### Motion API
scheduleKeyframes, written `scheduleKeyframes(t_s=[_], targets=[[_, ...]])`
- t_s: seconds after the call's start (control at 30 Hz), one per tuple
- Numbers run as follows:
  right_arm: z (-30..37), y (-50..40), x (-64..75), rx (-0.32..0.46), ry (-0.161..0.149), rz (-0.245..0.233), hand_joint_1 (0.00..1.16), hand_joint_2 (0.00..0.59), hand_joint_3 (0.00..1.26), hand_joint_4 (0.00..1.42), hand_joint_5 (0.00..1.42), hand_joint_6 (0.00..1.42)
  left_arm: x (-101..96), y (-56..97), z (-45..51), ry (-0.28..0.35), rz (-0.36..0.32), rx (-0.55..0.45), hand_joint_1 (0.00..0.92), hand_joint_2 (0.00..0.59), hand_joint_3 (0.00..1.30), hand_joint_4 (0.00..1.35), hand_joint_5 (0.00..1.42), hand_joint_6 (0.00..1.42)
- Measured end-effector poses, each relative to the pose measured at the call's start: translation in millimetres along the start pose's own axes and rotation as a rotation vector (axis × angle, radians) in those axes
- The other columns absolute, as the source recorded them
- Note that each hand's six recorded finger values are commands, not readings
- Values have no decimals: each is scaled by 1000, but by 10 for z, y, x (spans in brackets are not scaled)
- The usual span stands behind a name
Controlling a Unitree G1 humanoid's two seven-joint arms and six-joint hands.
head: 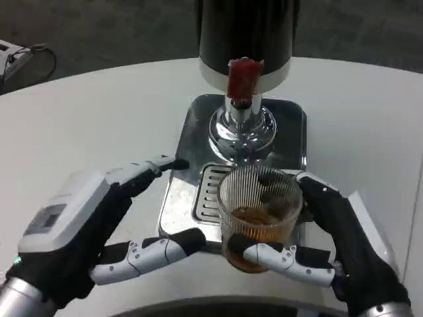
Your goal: Grasp the cup under the faucet to collect the drink, then remove the cup.
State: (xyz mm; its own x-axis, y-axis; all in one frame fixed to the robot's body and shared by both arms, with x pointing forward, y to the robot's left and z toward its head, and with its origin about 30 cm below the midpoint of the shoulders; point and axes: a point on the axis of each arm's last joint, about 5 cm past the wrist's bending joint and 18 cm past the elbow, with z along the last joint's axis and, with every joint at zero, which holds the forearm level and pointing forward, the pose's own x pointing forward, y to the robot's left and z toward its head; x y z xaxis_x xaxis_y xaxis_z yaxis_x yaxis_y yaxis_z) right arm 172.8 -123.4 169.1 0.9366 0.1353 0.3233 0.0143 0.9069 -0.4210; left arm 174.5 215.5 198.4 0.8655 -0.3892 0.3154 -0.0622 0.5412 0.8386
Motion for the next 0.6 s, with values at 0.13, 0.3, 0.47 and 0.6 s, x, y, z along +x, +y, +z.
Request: scheduleKeyframes(t_s=[0.13,0.3,0.47,0.6], targets=[[2,-82,-8,-11,-19,8,796,228,692,781,836,526,-47,-33,57,9,-19,24,0,96,190,88,146,177],[0,-174,-37,-23,-41,23,796,228,695,781,842,526,-96,-45,91,25,-30,50,0,82,148,52,107,160],[-16,-213,-59,-33,-40,36,796,228,700,791,844,526,-120,-39,112,24,-29,52,0,80,112,14,82,148],[-15,-244,-71,-39,-49,35,796,228,700,791,844,526,-159,-54,118,36,-41,53,0,70,71,0,46,132]])
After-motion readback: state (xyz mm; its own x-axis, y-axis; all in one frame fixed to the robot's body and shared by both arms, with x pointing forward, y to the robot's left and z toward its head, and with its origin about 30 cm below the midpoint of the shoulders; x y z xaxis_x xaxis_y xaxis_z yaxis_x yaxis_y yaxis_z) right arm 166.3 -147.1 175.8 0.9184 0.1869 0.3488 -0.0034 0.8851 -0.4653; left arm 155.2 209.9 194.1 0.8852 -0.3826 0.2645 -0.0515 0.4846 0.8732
